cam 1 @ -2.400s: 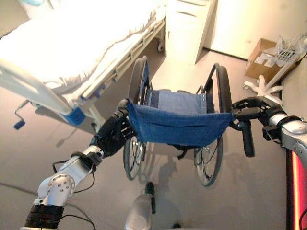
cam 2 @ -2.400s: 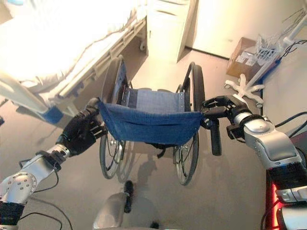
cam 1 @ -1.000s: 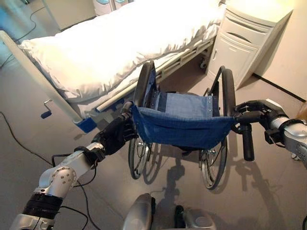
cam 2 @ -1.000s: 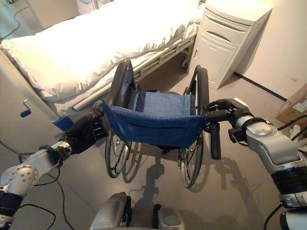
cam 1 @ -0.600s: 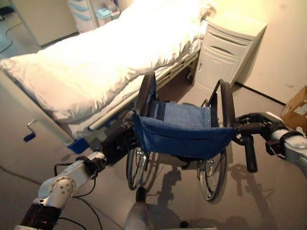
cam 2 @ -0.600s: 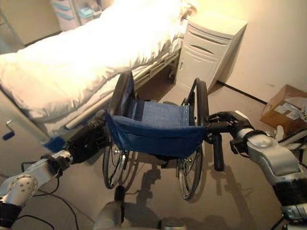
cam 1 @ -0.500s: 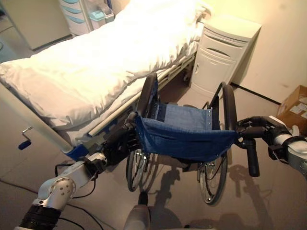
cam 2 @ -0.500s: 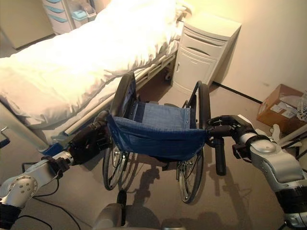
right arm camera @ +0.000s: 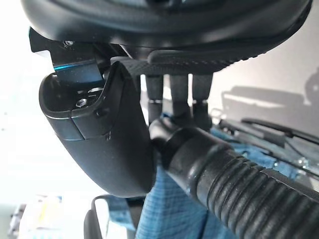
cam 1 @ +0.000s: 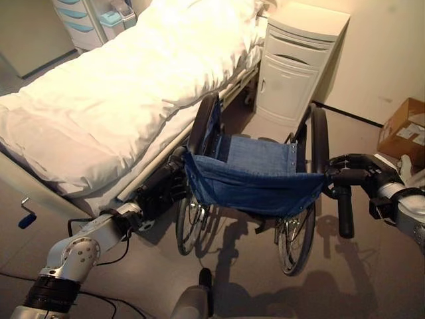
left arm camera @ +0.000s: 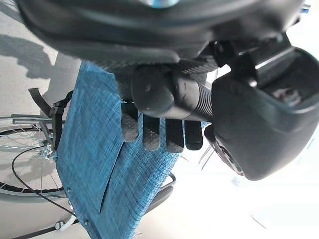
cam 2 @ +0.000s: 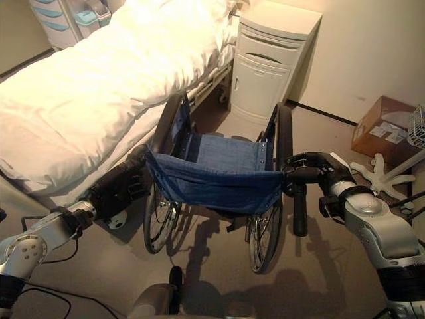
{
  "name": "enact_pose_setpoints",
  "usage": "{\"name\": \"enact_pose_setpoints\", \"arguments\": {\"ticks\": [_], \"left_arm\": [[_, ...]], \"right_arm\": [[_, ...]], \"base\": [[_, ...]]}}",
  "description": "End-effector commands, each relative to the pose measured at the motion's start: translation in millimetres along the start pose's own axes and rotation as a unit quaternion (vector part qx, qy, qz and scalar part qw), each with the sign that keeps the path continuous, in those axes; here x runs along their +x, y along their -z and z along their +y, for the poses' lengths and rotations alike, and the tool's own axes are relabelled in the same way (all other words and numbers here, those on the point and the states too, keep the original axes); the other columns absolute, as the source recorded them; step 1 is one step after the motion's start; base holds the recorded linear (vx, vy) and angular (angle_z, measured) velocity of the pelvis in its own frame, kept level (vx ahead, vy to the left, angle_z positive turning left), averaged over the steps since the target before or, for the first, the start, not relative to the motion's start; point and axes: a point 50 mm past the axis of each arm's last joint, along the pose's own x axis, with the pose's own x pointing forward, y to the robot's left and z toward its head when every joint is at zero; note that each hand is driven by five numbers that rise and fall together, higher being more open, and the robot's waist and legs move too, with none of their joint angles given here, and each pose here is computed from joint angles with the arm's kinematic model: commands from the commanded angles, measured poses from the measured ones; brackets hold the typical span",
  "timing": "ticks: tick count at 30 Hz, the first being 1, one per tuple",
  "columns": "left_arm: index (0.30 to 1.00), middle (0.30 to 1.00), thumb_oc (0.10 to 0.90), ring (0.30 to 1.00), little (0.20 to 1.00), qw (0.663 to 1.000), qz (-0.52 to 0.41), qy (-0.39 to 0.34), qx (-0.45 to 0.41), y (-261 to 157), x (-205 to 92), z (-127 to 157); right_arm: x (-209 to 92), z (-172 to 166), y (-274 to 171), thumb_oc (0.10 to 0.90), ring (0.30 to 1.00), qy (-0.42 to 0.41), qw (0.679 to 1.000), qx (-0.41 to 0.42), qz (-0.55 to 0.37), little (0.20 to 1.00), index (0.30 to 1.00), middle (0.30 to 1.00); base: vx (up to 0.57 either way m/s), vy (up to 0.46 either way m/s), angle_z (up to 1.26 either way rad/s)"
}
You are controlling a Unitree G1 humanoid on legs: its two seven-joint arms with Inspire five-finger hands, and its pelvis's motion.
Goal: Push the wheelchair next to the bed
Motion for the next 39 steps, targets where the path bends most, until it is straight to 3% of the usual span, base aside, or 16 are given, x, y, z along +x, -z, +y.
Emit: {"name": "enact_pose_setpoints", "arguments": {"ticks": [1, 16, 23, 31, 39], "left_arm": [[0.3, 0.3, 0.4, 0.3, 0.3, 0.968, -0.199, 0.148, 0.03, -86, 2, -59], [0.3, 0.3, 0.4, 0.3, 0.3, 0.966, -0.227, 0.119, 0.038, -90, 17, -54], [0.3, 0.3, 0.4, 0.3, 0.3, 0.968, -0.221, 0.112, 0.024, -89, 14, -47], [0.3, 0.3, 0.4, 0.3, 0.3, 0.971, -0.22, 0.085, 0.042, -78, 6, -18], [0.3, 0.3, 0.4, 0.3, 0.3, 0.97, -0.216, 0.068, 0.087, -91, 13, -19]], "right_arm": [[0, 77, -27, 0.4, 0.3, -0.206, 0.973, 0.046, -0.094, 0.3, 0.3, 0.3], [8, 83, -46, 0.4, 0.3, -0.221, 0.967, 0.047, -0.114, 0.3, 0.3, 0.3], [4, 84, -48, 0.4, 0.3, -0.231, 0.967, 0.036, -0.099, 0.3, 0.3, 0.3], [4, 88, -49, 0.4, 0.3, -0.244, 0.964, 0.047, -0.094, 0.3, 0.3, 0.3], [4, 88, -34, 0.4, 0.3, -0.244, 0.963, 0.069, -0.087, 0.3, 0.3, 0.3]], "base": [[0.07, 0.004, -0.01], [0.27, -0.052, 0.22], [0.2, 0.136, 0.0], [0.14, 0.181, -0.58], [0.02, 0.115, -0.13]]}}
